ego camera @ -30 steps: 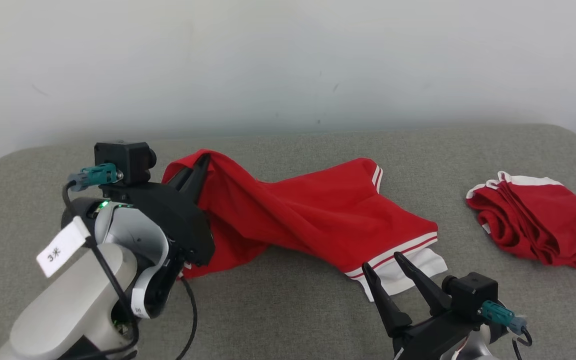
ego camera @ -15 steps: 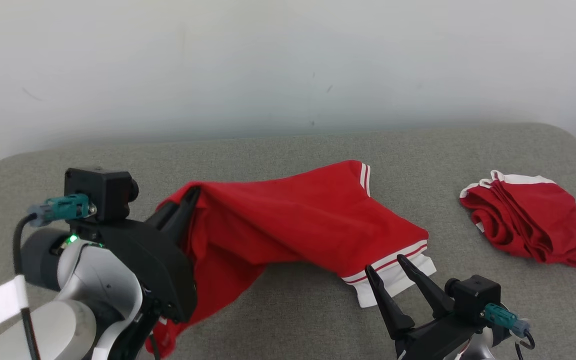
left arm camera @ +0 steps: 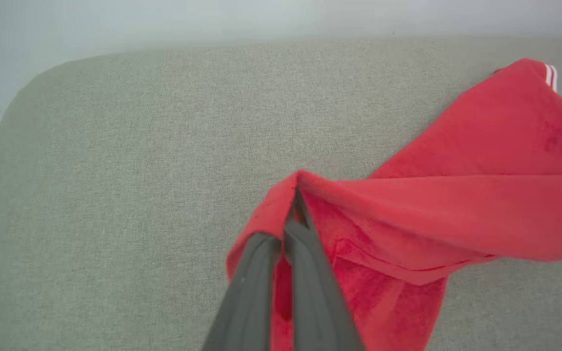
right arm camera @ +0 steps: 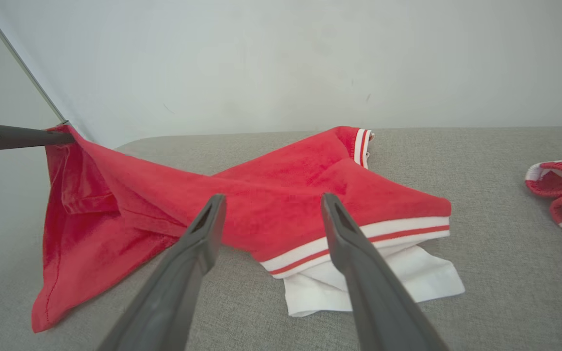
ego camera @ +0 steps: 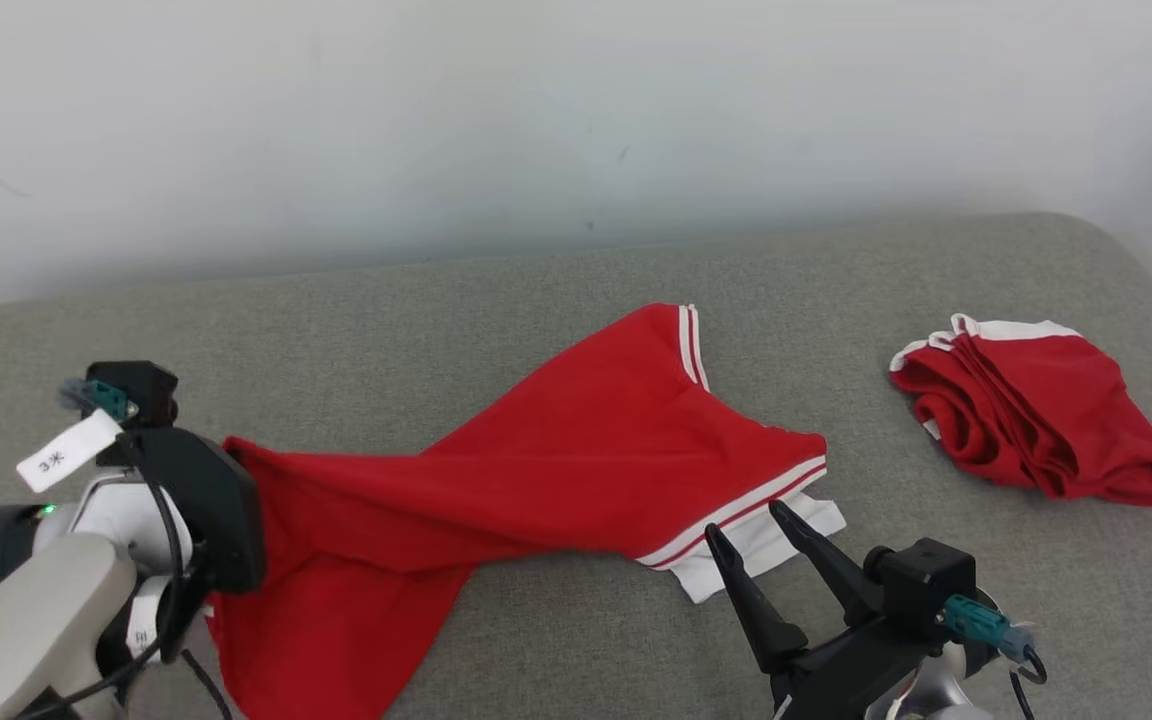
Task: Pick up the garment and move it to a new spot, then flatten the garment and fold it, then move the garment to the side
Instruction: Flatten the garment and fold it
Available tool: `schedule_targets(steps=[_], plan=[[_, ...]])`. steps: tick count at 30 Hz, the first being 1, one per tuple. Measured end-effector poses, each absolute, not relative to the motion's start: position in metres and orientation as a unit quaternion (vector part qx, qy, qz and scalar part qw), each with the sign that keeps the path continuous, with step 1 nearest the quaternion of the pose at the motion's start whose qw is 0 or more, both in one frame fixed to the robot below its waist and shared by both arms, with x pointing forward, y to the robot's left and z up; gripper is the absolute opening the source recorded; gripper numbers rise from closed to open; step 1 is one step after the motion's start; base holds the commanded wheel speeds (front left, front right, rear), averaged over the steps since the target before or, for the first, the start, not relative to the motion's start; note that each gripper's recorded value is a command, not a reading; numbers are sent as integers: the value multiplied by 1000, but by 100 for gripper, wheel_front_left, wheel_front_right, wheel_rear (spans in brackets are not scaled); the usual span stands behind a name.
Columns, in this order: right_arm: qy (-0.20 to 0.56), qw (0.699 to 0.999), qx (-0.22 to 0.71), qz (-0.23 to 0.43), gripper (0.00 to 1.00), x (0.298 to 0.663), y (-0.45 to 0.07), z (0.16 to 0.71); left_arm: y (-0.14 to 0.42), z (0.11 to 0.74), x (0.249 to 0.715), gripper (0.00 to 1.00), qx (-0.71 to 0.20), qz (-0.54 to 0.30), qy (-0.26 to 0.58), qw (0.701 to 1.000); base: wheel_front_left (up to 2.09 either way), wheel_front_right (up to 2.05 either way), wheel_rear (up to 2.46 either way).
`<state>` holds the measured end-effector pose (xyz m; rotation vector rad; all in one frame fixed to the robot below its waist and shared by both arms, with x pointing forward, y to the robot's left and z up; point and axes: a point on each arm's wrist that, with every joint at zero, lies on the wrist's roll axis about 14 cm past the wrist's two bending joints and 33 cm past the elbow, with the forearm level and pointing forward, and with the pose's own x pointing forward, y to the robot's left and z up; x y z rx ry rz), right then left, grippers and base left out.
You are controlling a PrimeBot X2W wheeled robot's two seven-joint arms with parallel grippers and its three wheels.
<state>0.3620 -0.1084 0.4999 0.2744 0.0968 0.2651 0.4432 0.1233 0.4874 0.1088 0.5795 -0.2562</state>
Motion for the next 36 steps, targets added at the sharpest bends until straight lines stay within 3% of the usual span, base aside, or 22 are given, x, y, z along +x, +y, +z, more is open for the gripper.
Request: schedule_targets(steps=[10, 12, 13, 25, 36], plan=[[59, 983, 132, 112, 100, 366, -121, 492, 140, 462, 491, 0, 140, -106, 293, 940, 0, 0, 0], [60, 983, 132, 109, 100, 368, -123, 491, 139, 462, 501, 75, 156, -110, 282, 940, 0, 0, 0], [60, 984, 132, 107, 100, 368, -124, 491, 138, 462, 505, 100, 162, -110, 276, 941, 0, 0, 0], [64, 985, 125, 103, 100, 374, -127, 486, 161, 464, 525, 100, 165, -56, 229, 958, 0, 0, 0], [35, 987, 123, 101, 100, 384, -130, 499, 147, 539, 516, 100, 13, -51, 23, 998, 0, 0, 0]])
